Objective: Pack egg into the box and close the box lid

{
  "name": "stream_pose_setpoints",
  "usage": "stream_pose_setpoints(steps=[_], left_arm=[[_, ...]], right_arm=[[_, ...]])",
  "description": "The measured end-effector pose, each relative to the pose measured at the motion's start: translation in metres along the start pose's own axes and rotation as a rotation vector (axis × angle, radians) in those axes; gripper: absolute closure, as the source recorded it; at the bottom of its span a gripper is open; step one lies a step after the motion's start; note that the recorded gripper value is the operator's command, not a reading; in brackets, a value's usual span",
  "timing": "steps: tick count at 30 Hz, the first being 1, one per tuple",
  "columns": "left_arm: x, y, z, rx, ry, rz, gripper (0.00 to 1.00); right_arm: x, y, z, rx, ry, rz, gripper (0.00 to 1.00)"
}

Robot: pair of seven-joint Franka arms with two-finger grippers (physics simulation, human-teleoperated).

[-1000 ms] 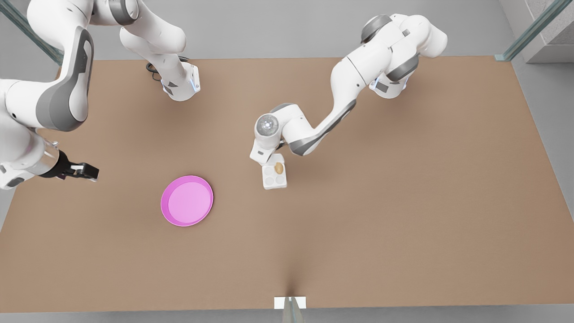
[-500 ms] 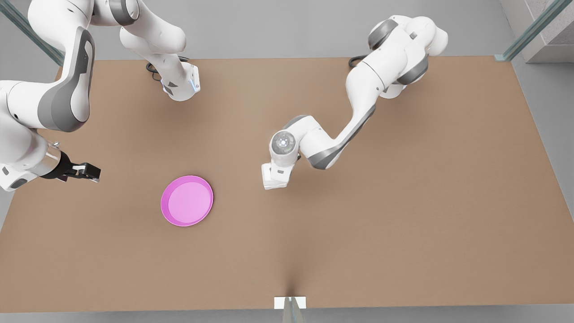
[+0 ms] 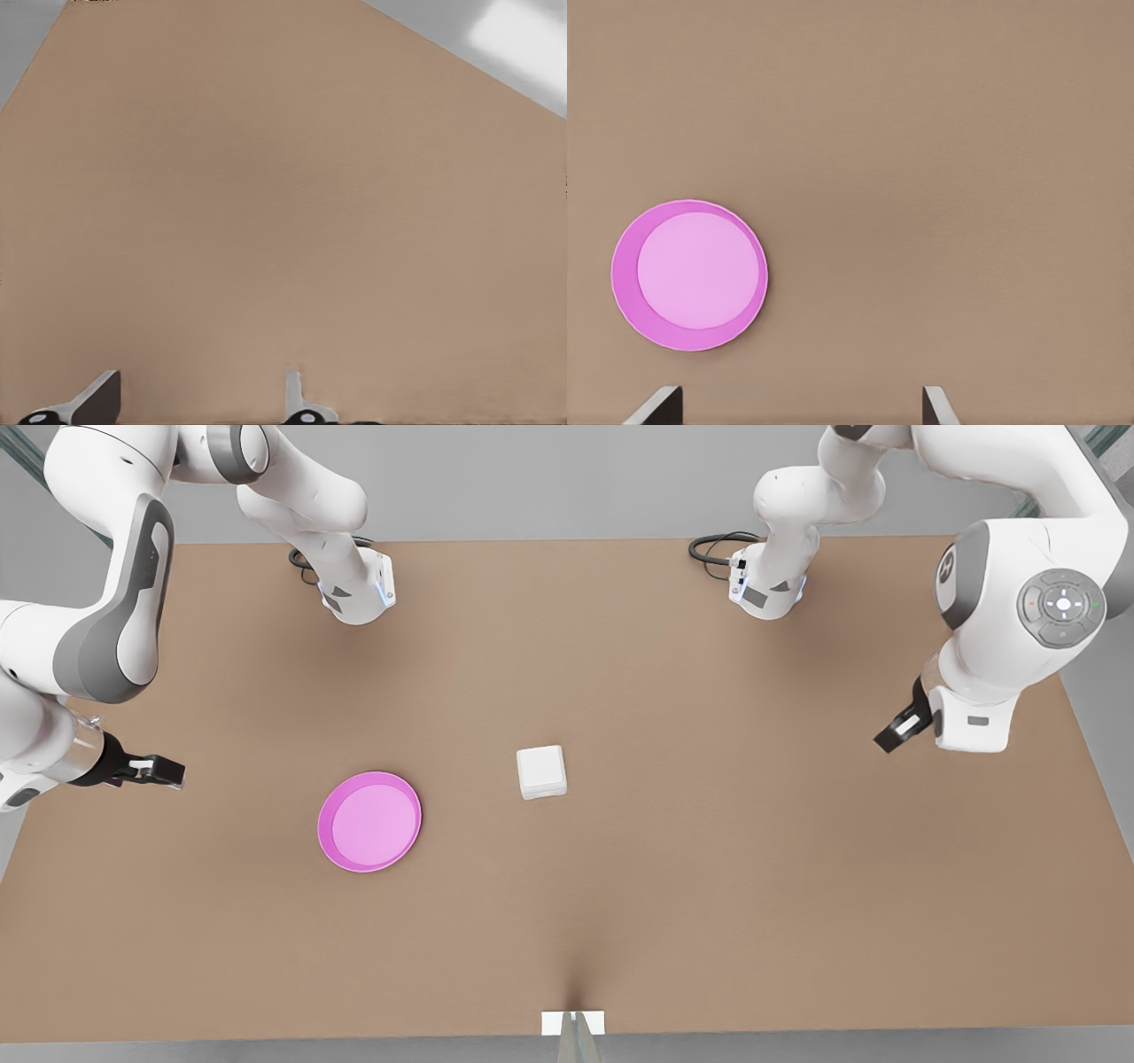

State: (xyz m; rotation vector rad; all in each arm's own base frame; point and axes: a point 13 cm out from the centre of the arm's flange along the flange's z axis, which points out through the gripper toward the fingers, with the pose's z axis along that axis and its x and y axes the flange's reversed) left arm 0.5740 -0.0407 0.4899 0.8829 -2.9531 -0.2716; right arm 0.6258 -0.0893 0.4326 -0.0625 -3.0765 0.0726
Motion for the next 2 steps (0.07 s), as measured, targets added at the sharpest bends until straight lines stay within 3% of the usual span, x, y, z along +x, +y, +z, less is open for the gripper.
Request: stream_pose_setpoints(steps=[2], left_arm=[[0.0051,-0.0008,0.0019,-0.002,0.017,0.108,0.00]], right_arm=[[0.0000,0.0006,0.0001,0.000,0.000,-0.003,0.00]])
